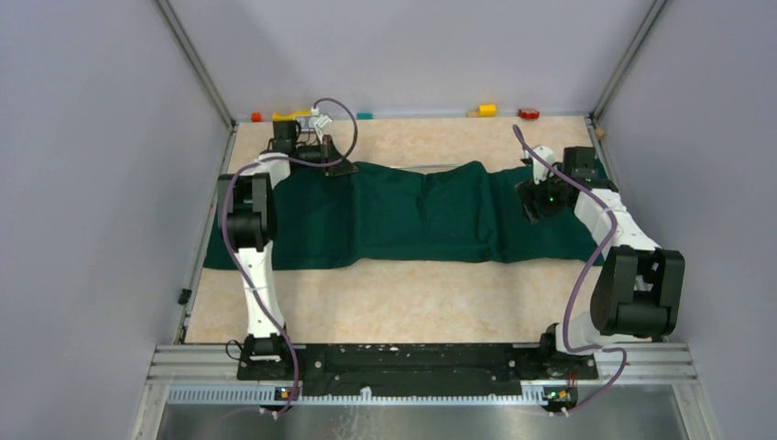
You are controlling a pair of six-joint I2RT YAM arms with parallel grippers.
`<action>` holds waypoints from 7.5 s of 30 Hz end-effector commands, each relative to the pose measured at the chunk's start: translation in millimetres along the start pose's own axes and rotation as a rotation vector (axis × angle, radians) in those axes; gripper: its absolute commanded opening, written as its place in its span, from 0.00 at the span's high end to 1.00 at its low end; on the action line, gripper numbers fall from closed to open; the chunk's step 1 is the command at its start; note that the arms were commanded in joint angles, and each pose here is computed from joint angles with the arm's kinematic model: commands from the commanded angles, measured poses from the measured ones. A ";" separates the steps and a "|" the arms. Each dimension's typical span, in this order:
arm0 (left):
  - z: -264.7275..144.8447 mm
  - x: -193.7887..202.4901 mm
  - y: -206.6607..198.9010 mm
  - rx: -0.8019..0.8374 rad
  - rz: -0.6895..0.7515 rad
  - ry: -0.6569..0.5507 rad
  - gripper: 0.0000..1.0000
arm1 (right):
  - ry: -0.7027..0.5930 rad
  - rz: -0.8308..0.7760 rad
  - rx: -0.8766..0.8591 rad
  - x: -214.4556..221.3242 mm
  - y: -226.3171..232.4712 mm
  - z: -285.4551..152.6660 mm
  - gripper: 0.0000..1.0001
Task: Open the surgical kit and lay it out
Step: Open the surgical kit at the center of the board.
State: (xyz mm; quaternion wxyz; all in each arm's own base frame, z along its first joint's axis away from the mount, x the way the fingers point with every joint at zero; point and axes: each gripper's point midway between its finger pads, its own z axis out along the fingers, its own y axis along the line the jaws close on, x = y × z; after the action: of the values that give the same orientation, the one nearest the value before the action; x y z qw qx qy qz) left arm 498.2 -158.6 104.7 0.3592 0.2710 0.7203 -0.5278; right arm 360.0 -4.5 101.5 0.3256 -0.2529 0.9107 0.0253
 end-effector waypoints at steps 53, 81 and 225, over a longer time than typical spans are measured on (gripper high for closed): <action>-52.1 84.8 -162.0 -0.482 0.782 0.407 1.00 | -0.201 -0.884 -0.329 -176.5 108.6 79.9 0.27; -52.6 90.3 -162.5 -0.507 0.810 0.453 1.00 | -0.106 -1.025 -0.387 -184.3 118.5 116.1 0.29; -140.6 53.6 -167.9 -0.927 0.696 0.494 0.15 | -0.038 -0.241 -0.041 -30.4 60.2 -84.6 0.29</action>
State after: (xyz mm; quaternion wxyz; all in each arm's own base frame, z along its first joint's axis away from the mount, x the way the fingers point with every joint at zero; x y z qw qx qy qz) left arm 217.2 -65.6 151.0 0.2852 0.5258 0.8011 0.0201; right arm 227.0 71.8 166.9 0.2612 -0.4536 0.8508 0.0466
